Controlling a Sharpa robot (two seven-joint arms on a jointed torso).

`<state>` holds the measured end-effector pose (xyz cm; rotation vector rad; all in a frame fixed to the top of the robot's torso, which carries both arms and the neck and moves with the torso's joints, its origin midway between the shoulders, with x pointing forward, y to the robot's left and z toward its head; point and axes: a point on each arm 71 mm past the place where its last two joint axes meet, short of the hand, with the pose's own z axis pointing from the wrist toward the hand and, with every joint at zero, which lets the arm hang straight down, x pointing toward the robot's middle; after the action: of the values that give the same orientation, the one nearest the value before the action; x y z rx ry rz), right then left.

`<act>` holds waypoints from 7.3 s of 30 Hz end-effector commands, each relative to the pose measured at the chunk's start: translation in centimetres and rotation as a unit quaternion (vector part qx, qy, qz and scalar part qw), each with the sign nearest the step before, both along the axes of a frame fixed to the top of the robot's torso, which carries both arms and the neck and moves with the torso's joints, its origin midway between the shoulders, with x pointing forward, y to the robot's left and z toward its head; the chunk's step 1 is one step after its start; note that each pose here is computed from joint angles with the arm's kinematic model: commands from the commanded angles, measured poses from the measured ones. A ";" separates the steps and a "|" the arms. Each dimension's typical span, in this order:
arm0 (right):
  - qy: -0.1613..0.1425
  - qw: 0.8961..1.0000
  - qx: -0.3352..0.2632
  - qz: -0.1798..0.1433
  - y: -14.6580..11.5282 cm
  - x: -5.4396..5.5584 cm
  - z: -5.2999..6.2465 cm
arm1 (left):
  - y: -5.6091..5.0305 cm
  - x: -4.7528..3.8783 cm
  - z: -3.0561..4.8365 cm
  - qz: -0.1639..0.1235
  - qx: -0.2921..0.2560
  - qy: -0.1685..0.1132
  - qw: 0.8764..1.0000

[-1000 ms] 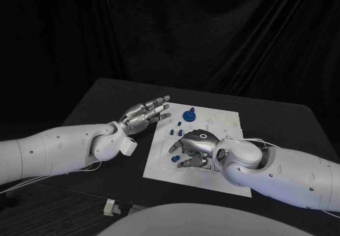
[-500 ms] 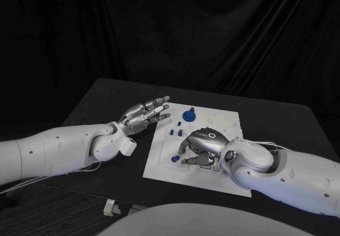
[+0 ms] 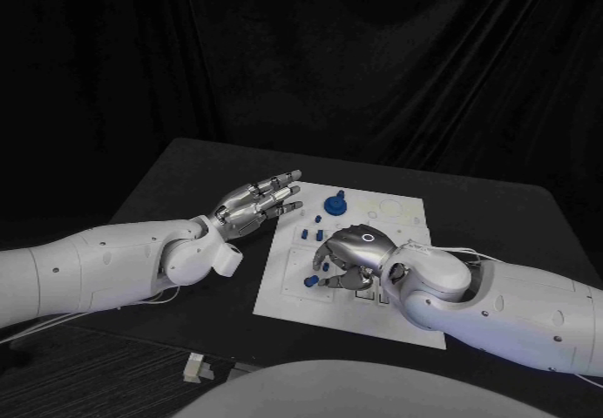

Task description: Assemble the parts on the task board

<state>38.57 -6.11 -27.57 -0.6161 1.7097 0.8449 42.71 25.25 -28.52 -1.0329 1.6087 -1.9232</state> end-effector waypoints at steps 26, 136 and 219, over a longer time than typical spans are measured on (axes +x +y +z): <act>-0.005 1.000 -0.010 0.009 1.1 -0.3 -0.5 | -0.2 0.02 -0.05 -0.007 -0.010 0.002 1.000; 0.269 0.883 -0.208 -0.323 -17.2 4.8 4.0 | 0.0 -0.10 0.20 0.007 -0.016 -0.013 1.000; 0.274 0.889 -0.193 -0.313 -12.7 3.3 -1.4 | -0.3 -0.11 -0.38 -0.008 -0.009 0.006 1.000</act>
<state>42.19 -18.51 -28.42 -0.1024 2.4277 0.2052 42.67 25.12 -28.94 -1.0401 1.6199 -1.9282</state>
